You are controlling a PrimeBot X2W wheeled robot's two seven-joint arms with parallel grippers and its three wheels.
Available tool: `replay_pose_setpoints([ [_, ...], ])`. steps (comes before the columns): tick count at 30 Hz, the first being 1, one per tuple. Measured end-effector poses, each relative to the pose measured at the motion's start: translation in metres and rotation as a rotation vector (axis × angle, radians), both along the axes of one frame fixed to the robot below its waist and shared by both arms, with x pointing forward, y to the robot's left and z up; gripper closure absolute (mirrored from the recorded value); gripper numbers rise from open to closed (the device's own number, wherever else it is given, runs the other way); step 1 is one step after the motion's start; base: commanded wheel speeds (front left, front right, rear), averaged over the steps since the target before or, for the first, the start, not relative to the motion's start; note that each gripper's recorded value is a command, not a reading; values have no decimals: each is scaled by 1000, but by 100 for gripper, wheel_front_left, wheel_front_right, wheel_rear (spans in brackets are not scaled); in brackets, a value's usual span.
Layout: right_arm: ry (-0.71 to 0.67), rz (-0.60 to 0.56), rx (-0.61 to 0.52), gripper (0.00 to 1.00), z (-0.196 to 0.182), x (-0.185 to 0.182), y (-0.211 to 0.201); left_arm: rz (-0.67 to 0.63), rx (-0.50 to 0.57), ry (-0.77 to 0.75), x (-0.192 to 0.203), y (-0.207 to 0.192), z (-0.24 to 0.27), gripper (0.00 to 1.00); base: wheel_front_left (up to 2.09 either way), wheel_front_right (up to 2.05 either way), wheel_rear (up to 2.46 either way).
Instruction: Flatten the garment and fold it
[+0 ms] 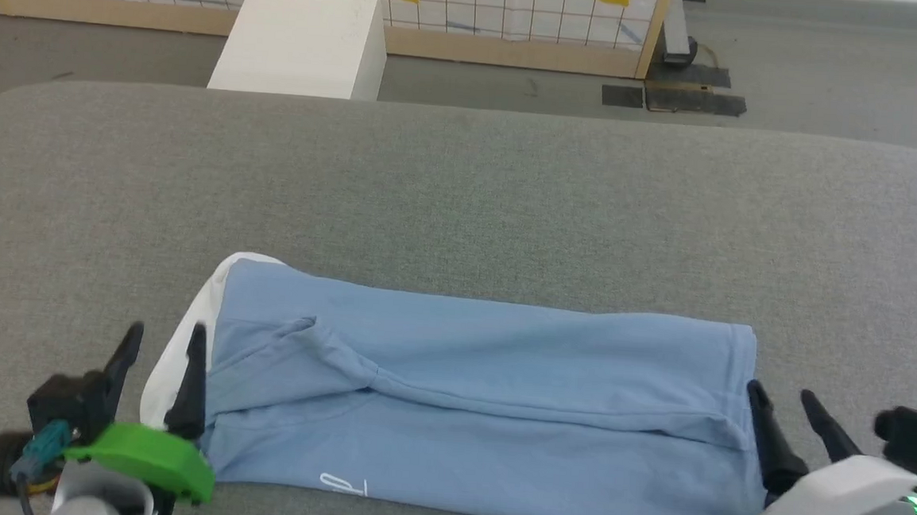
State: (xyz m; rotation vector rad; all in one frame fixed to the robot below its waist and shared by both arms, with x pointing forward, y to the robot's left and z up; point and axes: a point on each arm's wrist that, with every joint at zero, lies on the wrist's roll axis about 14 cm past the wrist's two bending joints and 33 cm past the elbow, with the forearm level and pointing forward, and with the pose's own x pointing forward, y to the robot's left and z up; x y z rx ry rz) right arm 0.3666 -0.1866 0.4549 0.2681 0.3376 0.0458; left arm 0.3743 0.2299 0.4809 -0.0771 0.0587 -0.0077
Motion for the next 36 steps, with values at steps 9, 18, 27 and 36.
replay_pose_setpoints([
  [9,111,-88,106,0,-37,-11,-17,-8,10,-146,22,-16,39,0,0,0,0],
  [18,338,-28,86,0,-79,-11,-4,-43,9,-162,33,-28,42,0,0,0,0],
  [27,497,101,28,98,-87,-12,14,-36,-5,-135,35,-27,32,0,0,0,0],
  [36,424,21,0,100,-74,-6,-5,-20,-12,-127,37,-25,27,0,0,0,0],
])
